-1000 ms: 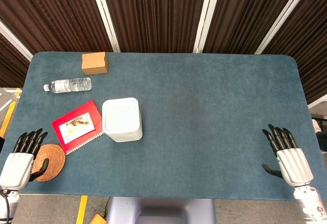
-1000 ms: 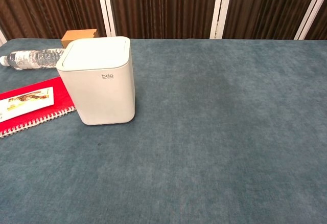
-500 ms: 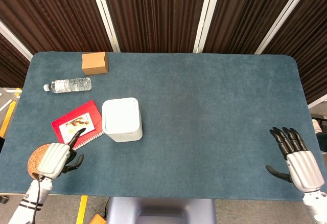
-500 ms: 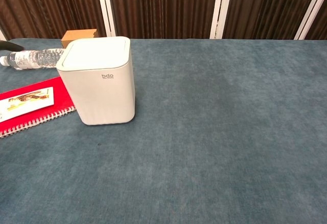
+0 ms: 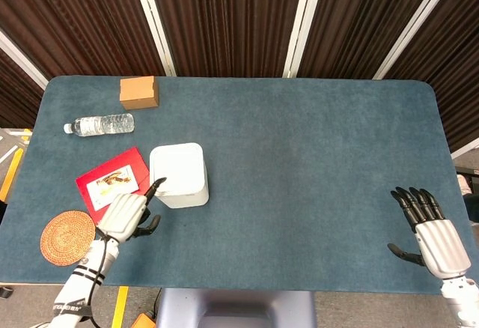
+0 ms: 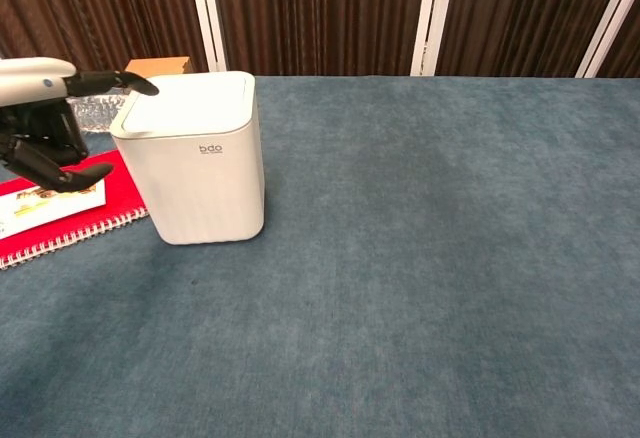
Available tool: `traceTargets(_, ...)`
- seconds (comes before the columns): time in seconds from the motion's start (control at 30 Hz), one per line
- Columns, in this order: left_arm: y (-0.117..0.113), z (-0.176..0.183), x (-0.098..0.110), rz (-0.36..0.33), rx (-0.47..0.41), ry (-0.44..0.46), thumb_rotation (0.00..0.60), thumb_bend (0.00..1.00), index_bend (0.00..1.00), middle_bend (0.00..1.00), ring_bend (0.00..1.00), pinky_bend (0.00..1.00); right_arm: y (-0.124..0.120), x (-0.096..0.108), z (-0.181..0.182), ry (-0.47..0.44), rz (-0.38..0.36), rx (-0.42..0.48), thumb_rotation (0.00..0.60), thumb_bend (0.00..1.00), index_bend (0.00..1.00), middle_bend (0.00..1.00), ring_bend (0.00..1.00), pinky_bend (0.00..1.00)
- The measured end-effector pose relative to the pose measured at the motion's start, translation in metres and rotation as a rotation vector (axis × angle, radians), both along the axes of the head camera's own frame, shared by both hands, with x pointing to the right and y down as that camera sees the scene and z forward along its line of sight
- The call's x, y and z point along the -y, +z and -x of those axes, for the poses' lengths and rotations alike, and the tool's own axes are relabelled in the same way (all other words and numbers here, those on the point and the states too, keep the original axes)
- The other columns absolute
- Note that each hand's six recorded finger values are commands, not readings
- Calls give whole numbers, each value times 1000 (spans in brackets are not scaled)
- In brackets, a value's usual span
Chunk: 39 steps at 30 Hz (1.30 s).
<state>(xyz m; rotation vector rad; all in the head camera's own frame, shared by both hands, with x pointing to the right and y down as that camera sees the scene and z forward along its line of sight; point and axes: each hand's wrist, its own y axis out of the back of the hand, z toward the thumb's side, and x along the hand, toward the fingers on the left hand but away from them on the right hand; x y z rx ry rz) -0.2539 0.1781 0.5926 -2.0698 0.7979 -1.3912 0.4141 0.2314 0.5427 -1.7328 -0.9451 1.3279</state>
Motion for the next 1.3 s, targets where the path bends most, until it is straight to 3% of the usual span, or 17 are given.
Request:
traceTargets(0.3, 3, -23, 4, 4, 3, 62, 600, 472, 0, 1000, 1000, 1000, 1, -1, 0, -2, 15, -8, 600, 241, 0, 166, 0, 0)
traceTargets(0.5, 10, -23, 1, 43, 35, 80, 600, 473, 2, 1000, 1000, 1000, 1, -1, -2, 2, 15, -9, 600, 241, 0, 166, 0, 0)
traceTargets(0.9, 14, -27, -2, 61, 62, 143, 600, 472, 145, 1000, 1000, 1000, 2, -1, -1, 5, 16, -18, 600, 241, 0, 166, 0, 0)
traceTargets(1.3, 15, -25, -1, 77, 65, 154, 600, 470, 122, 1000, 1000, 1000, 0, -2, -1, 6, 9, -12, 600, 241, 0, 167, 0, 0)
